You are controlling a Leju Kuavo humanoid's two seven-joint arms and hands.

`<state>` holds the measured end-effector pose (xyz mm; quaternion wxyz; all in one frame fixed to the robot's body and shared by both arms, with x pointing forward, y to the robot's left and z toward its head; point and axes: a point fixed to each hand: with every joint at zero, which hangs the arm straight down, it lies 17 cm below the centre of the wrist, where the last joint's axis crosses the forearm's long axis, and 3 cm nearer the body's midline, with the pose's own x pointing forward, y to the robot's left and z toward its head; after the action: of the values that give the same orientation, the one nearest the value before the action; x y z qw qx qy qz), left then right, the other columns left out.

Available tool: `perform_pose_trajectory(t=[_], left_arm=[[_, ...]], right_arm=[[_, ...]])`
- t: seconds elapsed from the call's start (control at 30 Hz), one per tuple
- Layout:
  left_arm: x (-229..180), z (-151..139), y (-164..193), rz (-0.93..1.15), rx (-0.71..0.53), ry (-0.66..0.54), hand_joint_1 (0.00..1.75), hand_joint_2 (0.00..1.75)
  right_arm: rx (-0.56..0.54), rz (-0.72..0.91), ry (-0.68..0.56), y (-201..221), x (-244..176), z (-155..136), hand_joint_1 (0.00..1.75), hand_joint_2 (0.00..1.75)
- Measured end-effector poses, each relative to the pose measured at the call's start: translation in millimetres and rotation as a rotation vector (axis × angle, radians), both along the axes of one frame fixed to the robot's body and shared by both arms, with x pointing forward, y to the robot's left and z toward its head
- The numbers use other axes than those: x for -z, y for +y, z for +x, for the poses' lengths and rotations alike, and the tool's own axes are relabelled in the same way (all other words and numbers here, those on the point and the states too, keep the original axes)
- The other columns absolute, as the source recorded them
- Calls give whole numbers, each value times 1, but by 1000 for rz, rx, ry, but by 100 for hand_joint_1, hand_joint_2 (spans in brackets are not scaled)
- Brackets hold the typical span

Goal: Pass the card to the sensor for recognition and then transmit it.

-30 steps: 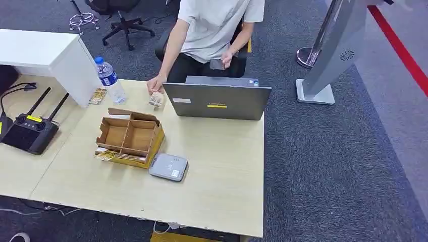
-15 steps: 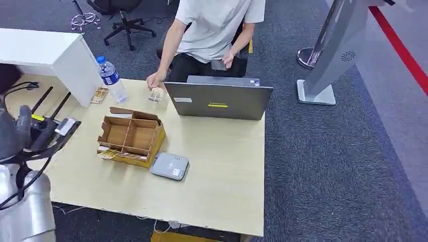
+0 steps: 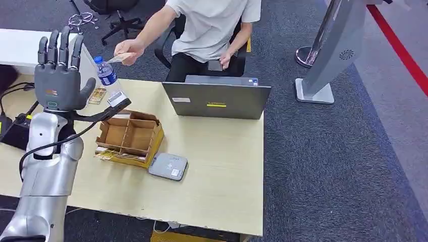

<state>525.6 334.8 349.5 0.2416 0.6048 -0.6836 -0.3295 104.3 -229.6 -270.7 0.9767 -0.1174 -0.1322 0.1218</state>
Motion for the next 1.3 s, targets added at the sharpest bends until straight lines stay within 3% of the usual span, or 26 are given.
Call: perform_pose_trajectory(t=[0.97, 1.23, 1.27, 1.3], left_arm=[[9, 6, -17, -13, 49, 45, 0, 175], [-11, 20, -47, 31, 96, 66, 0, 175], [-14, 21, -54, 38, 104, 64, 175, 175], [-16, 22, -59, 42, 110, 63, 175, 175]], right_arm=[[-8, -1, 11, 1, 1, -3, 0, 175], [-10, -1, 11, 1, 0, -2, 0, 175], [-10, -1, 11, 1, 0, -2, 0, 175], [-10, -1, 11, 1, 0, -2, 0, 175]])
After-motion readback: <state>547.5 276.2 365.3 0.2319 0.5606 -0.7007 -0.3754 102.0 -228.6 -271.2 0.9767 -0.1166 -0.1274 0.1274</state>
